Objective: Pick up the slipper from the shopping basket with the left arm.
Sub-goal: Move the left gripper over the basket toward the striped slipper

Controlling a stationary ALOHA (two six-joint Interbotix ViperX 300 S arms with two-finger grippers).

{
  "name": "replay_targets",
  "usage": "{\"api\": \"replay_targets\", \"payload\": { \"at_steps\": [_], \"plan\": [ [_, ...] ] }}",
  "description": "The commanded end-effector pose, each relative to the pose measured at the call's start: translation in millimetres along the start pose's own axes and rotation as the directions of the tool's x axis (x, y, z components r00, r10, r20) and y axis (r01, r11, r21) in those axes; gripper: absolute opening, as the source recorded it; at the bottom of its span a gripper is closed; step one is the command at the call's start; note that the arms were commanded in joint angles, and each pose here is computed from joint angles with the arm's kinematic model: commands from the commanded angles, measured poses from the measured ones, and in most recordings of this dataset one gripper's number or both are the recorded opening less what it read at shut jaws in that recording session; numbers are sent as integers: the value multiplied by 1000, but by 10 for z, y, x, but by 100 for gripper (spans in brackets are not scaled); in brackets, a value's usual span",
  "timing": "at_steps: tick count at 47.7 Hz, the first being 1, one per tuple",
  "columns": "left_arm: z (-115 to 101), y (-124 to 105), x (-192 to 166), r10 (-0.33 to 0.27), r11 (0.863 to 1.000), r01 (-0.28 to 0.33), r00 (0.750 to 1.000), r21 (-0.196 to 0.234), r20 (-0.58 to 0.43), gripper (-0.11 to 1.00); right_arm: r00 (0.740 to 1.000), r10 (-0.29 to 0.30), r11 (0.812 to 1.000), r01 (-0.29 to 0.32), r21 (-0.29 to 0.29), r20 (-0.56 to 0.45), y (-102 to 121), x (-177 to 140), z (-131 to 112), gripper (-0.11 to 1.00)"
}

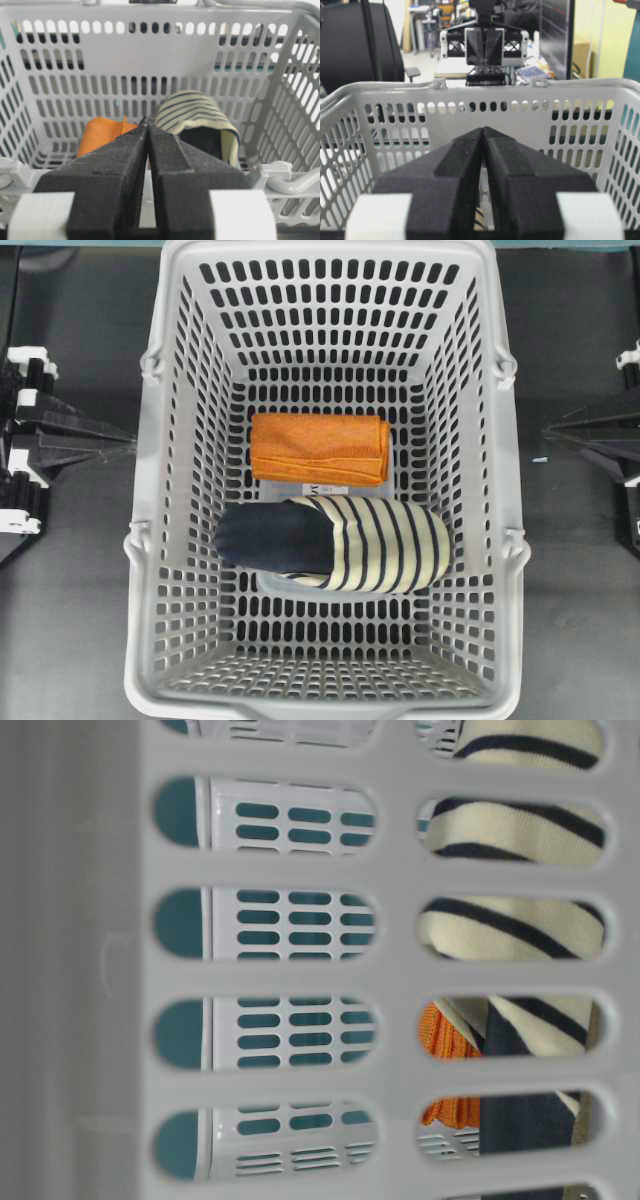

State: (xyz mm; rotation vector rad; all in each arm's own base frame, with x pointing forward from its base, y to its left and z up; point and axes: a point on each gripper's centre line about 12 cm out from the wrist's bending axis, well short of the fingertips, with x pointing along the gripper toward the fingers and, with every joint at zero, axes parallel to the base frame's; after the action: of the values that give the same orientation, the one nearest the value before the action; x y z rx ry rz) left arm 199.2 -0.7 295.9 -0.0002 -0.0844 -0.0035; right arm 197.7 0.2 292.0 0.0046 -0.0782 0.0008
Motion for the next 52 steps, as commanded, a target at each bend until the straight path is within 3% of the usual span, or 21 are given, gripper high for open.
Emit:
{"api": "replay_targets", "payload": {
  "at_steps": [1, 4, 7, 13, 27, 32, 40, 47, 52],
  "plan": [
    [182, -37, 61, -22, 1000, 22, 1000, 22, 6, 6, 1000, 7, 1000, -7, 10, 0, 15, 25, 11, 0],
    [293, -46, 103, -25, 1000, 26, 999, 7, -20, 8, 1000, 12, 1000, -12, 15, -6, 25, 16, -7, 5],
    [410, -58, 148, -29, 1000, 29, 998, -7, -63, 1, 1000, 22, 1000, -21, 21, -20, 45, 16, -23, -1],
    [594, -73, 238, -30, 999, 27, 982, -20, -184, 0, 999, 34, 999, -33, 21, -32, 70, 11, -31, -1],
    [828, -149, 693, -42, 999, 40, 907, -14, -419, 0, 998, 34, 999, -33, 21, -49, 70, 8, -49, -1],
    [775, -194, 942, -48, 999, 48, 868, -13, -495, 0, 998, 34, 999, -33, 21, -51, 70, 7, -56, -1],
    [608, -277, 1364, -51, 998, 58, 773, -9, -633, 0, 998, 34, 999, -33, 21, -49, 70, 8, -49, -1],
    [558, -340, 1706, -50, 998, 62, 714, -7, -699, 0, 998, 34, 999, -33, 21, -49, 70, 5, -52, -1],
    [459, -362, 1946, -40, 998, 59, 645, -3, -763, 0, 998, 34, 999, -33, 21, -49, 70, 5, -52, -1]
  ]
}}
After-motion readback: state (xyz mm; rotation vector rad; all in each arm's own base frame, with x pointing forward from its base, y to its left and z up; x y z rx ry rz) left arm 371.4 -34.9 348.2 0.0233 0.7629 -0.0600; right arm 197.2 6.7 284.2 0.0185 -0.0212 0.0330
